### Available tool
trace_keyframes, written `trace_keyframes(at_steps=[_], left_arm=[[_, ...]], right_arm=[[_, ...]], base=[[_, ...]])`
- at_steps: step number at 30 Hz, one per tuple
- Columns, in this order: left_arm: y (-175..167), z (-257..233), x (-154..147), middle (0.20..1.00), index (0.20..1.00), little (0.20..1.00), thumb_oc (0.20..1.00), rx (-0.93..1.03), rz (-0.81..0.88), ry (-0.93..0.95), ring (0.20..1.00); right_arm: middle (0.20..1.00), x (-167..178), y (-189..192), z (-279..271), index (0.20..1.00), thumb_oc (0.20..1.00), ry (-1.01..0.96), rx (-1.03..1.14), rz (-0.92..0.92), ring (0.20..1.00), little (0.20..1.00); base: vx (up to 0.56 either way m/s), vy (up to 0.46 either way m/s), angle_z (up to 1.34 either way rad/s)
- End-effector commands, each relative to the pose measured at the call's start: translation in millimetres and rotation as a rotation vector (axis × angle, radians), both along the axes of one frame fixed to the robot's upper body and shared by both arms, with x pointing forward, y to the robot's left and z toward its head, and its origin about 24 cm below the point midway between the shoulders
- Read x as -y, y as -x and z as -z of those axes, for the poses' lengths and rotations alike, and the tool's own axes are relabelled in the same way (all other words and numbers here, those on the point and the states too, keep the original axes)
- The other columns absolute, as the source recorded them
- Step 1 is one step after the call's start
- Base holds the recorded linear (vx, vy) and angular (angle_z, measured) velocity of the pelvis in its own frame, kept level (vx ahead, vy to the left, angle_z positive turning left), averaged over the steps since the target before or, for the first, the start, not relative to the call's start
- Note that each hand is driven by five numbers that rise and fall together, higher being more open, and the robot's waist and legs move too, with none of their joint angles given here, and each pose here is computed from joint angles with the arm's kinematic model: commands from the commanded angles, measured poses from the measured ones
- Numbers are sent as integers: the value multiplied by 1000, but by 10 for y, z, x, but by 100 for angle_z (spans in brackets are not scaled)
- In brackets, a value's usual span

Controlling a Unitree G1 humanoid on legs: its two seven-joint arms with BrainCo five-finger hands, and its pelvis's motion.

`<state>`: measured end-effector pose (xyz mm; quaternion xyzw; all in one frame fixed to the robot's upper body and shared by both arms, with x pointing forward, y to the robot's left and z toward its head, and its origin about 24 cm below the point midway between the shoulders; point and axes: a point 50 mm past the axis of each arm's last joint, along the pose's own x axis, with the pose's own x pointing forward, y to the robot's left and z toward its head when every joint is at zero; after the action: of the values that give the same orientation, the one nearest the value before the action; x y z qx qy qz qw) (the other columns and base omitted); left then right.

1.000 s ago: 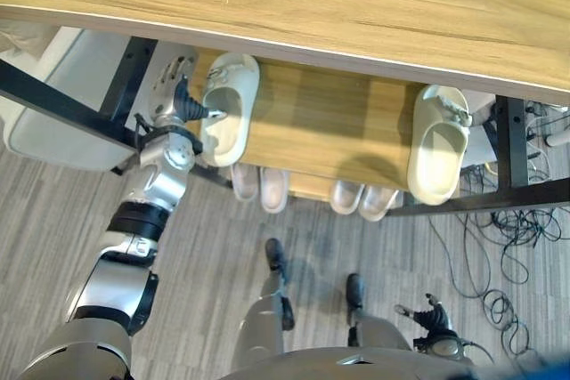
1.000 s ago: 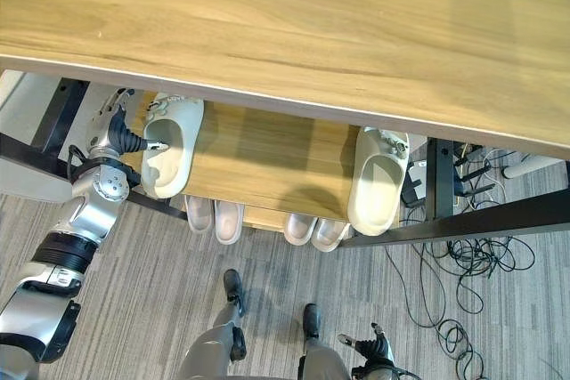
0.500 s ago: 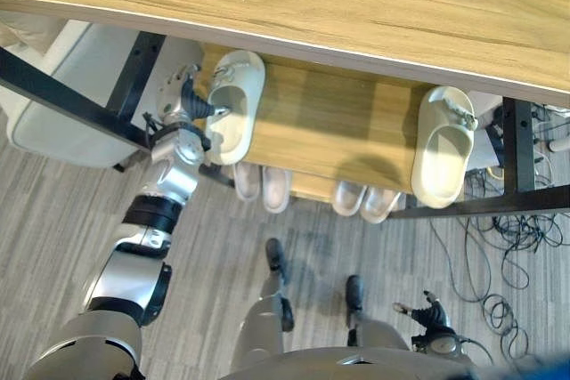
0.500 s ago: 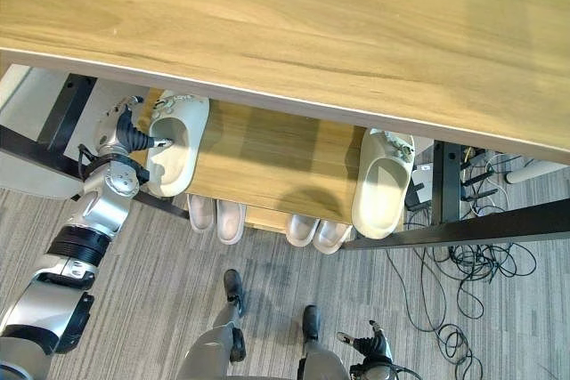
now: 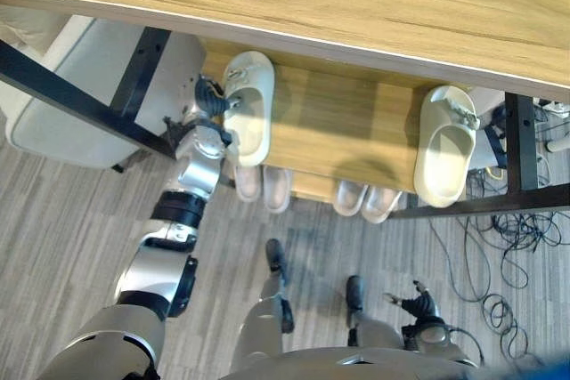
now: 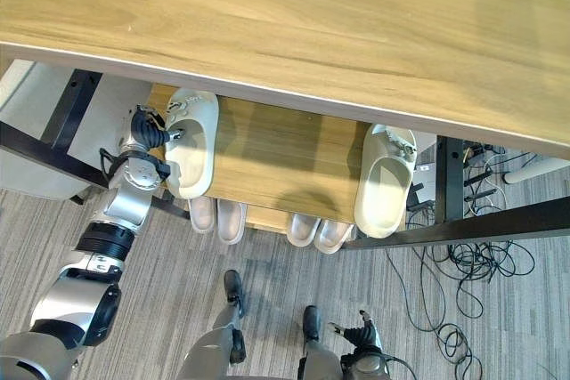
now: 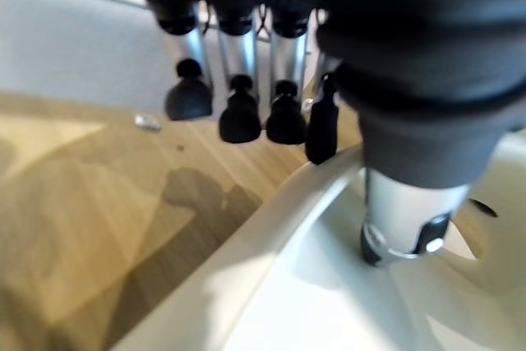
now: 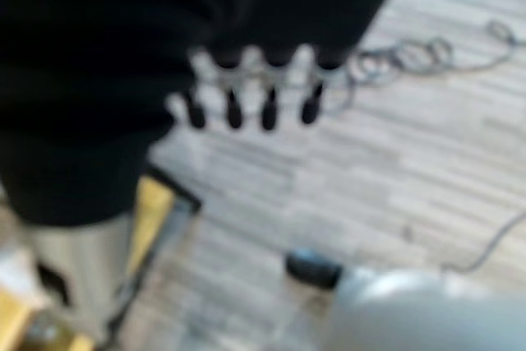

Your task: Arrange the slippers neatly on the shoe rack.

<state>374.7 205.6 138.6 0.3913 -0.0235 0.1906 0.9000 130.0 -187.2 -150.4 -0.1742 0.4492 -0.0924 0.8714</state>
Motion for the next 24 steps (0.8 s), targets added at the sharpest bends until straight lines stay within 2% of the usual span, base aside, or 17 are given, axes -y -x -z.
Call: trace_keyframes(at_steps=[1,8,24], left_arm=[[-190,-250,210,200,200,200,200,49,40,57,200],[-254,-199,600,200,200,200,200,10,123,98,200],[-169,-158,1228,200,200,200,200,62,308,170,200]], right_arm=[[1000,-41,-84,-38,1000,1000,-12,32,5,1000,1000],[1000,-8,-133,-57,1000,1000,-8,41,4,1000,1000],[1000,82,-208,-92,1000,1000,-2,60,40,1000,1000]], base=[[0,0,0],[9,-2,-2],[19,-7,-1]])
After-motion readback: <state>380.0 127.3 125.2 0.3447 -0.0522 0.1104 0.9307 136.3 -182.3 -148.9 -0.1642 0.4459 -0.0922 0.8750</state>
